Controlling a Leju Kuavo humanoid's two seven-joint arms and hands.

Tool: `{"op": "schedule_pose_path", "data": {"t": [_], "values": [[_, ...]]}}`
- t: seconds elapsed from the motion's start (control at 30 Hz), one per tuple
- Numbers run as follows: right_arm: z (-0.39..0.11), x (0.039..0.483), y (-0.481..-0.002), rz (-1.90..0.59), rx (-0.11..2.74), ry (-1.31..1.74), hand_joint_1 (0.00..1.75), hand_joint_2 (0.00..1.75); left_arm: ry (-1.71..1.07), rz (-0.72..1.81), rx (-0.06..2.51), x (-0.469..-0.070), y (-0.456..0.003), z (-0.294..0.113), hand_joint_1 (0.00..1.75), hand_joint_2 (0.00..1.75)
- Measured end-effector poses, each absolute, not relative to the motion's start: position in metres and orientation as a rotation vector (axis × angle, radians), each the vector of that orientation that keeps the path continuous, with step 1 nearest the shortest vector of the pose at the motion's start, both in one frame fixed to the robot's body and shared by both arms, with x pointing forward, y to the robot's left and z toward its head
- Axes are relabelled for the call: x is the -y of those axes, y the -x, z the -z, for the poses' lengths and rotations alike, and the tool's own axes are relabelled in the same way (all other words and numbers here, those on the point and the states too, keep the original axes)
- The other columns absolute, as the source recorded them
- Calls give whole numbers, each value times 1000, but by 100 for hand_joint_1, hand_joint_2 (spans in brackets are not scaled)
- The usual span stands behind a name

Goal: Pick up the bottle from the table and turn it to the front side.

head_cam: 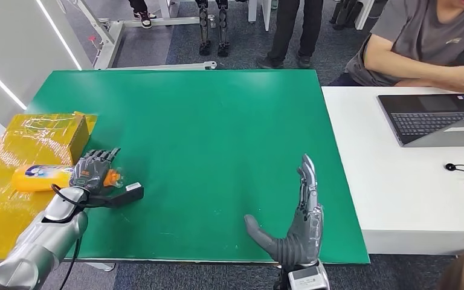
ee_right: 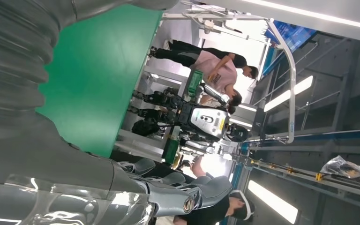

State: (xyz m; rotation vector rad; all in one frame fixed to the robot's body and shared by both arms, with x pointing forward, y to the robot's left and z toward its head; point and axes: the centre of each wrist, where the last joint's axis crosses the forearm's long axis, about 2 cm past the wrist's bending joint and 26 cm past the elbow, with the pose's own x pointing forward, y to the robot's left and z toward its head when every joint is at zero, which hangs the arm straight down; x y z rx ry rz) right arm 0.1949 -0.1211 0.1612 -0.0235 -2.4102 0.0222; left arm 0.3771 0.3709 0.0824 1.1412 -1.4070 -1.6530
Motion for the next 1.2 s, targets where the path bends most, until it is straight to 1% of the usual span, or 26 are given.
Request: {"op": "schedule_pose_path", "data": {"t": [0.23,0.33,0.4,0.5,0.67,0.8,0.93,1.07,1.13,1.2], "values": [[-162,121,-195,-20,2411,21,0,175,-1171,1639,1446,-370,-375,-80,0,175],[-162,120,-195,-14,2410,24,0,175,-1182,1589,1499,-370,-371,-78,0,175],[-163,120,-193,-2,2409,37,0,175,-1133,1453,1649,-365,-367,-78,0,175],[-163,121,-191,17,2406,54,0,175,-1081,1166,1878,-355,-362,-82,0,175],[-163,122,-188,36,2398,73,0,175,-1101,911,1972,-347,-349,-85,0,175],[-162,122,-188,53,2395,93,0,175,-1092,628,2076,-338,-323,-91,0,175],[-160,122,-187,76,2389,109,0,175,-1092,398,2209,-322,-293,-113,0,175],[-156,120,-187,84,2377,100,0,175,-1081,169,2359,-305,-279,-151,0,175],[-155,120,-186,82,2374,96,0,175,-1081,114,2400,-301,-276,-163,0,175],[-155,120,-186,81,2373,96,0,175,-1082,102,2410,-300,-275,-166,0,175]]}}
